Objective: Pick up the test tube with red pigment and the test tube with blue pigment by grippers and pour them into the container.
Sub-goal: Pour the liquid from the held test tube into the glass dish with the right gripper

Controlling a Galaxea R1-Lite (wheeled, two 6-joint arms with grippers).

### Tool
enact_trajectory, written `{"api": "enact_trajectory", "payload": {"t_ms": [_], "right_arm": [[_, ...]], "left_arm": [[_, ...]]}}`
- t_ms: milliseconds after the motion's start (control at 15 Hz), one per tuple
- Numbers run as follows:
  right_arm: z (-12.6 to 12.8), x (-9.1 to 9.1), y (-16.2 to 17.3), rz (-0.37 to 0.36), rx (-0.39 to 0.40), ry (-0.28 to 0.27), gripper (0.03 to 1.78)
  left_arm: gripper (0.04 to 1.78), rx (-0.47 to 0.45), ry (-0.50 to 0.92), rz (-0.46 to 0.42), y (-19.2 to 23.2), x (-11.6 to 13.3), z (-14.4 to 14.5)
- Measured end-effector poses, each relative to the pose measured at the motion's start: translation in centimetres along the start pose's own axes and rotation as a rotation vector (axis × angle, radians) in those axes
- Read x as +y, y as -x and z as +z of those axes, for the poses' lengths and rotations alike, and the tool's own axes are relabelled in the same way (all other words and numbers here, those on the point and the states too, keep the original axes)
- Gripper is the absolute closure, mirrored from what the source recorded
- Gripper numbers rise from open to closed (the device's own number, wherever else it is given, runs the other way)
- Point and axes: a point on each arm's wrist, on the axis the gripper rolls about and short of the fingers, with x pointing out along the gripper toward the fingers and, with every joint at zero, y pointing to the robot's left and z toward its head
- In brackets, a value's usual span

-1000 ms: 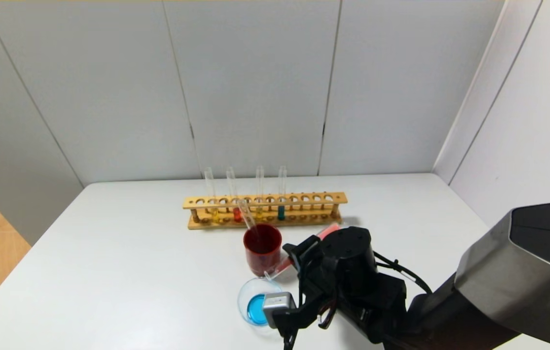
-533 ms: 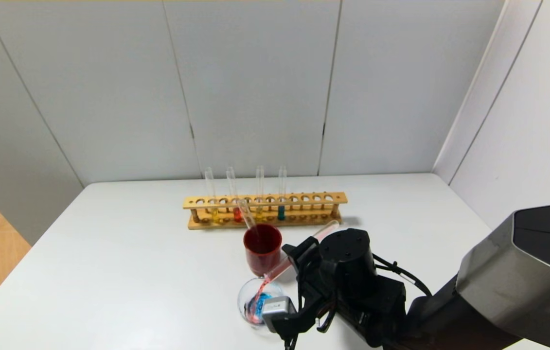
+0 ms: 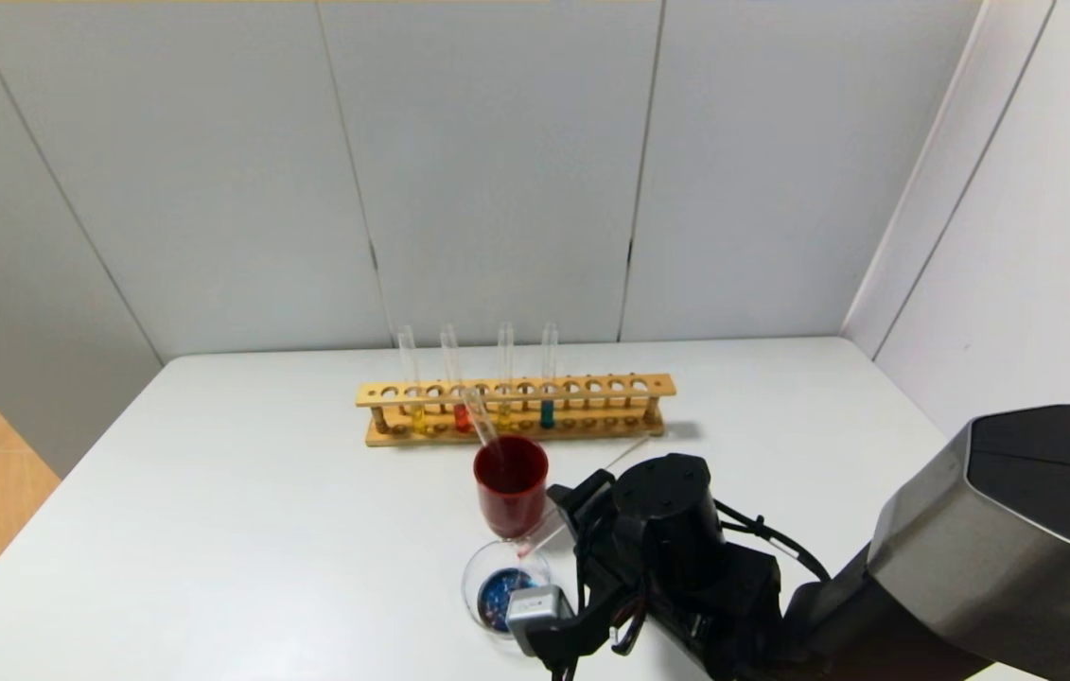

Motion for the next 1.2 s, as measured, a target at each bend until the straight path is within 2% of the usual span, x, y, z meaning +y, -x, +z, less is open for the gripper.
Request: {"api": "enact_trajectory", "payload": {"t_ms": [200,467,867,1200], "right_arm": [[0.02,-0.01,-0.08,-0.001,0.001,0.024,1.46],[-0.08,-0.02,0.06,0.001,0.013,0.097,1.46],[-0.19,-0.26,-0.04,-0.005,0.035,0.155,1.46],[-0.06,-0.22,-0.1,-0.001,0.049,0.241,1.46]], "left_arm": [[0.07,0.0,0.0,0.0,0.0,0.0,0.0],[0.07,0.0,0.0,0.0,0.0,0.0,0.0],[0.07,0.0,0.0,0.0,0.0,0.0,0.0],[0.07,0.0,0.0,0.0,0.0,0.0,0.0]]}}
